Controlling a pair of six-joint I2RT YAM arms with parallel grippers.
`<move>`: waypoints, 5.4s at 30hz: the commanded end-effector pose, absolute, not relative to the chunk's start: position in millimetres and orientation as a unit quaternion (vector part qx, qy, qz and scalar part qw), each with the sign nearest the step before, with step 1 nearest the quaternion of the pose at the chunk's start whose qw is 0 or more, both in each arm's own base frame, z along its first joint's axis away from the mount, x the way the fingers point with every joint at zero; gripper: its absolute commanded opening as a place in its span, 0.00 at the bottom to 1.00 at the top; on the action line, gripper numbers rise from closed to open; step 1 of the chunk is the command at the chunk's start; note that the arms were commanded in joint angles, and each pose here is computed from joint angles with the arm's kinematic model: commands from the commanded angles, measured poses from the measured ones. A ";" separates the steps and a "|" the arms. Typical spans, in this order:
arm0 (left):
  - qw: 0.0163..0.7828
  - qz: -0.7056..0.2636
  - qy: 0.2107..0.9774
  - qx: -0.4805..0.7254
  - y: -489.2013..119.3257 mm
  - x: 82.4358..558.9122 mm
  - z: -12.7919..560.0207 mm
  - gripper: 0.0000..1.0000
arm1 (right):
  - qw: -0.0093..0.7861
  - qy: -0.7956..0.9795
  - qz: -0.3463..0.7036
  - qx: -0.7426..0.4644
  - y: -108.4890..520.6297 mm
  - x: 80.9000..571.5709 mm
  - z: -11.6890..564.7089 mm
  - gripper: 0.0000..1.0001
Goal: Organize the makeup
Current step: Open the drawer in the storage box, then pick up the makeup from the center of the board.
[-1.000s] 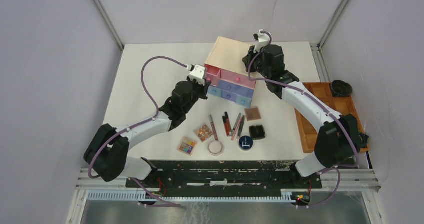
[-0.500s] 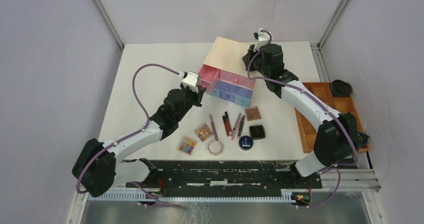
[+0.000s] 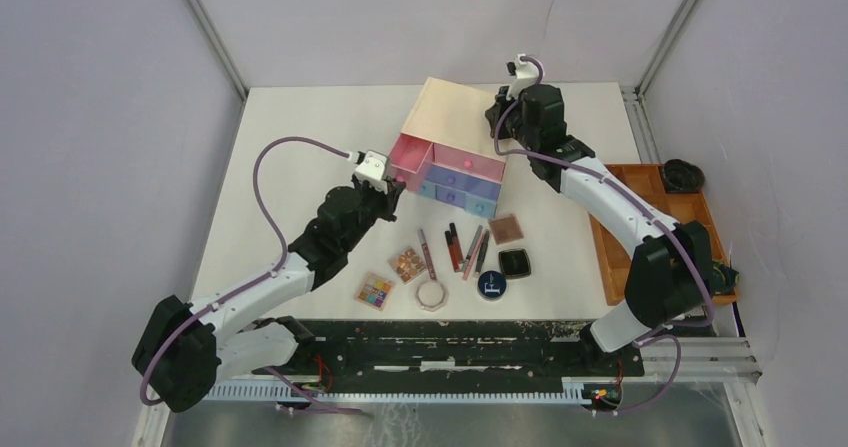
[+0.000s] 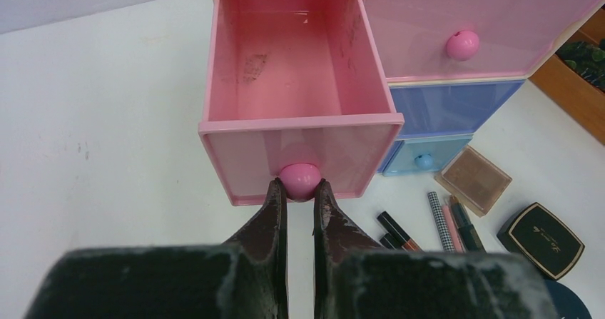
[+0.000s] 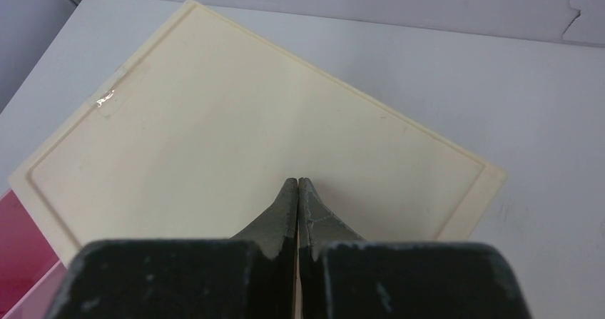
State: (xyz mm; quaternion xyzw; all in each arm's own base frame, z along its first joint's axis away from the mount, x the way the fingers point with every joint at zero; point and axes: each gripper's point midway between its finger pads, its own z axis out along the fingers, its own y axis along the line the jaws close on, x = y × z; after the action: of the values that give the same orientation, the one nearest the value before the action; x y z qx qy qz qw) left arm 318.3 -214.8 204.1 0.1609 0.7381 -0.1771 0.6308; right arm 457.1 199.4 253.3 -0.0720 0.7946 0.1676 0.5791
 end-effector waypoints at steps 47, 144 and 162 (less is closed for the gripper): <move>0.648 -0.169 0.737 0.092 -178.9 300.0 234.0 0.62 | 0.435 0.897 0.018 -0.069 161.6 463.4 125.5 0.01; 0.462 -0.177 0.790 0.363 -405.8 245.5 54.2 0.37 | 0.437 0.895 0.028 -0.085 158.3 445.0 140.8 0.01; 0.437 -0.175 0.811 0.348 -396.8 257.3 35.8 0.34 | 0.435 0.896 0.030 -0.081 158.1 444.0 134.9 0.01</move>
State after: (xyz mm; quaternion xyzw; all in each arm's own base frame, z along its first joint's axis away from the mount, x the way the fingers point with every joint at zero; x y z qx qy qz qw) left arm 253.6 -386.3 29.8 0.3445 0.8163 -0.1662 0.4328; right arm 489.5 183.6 254.6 -0.0509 0.7905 0.0939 0.6031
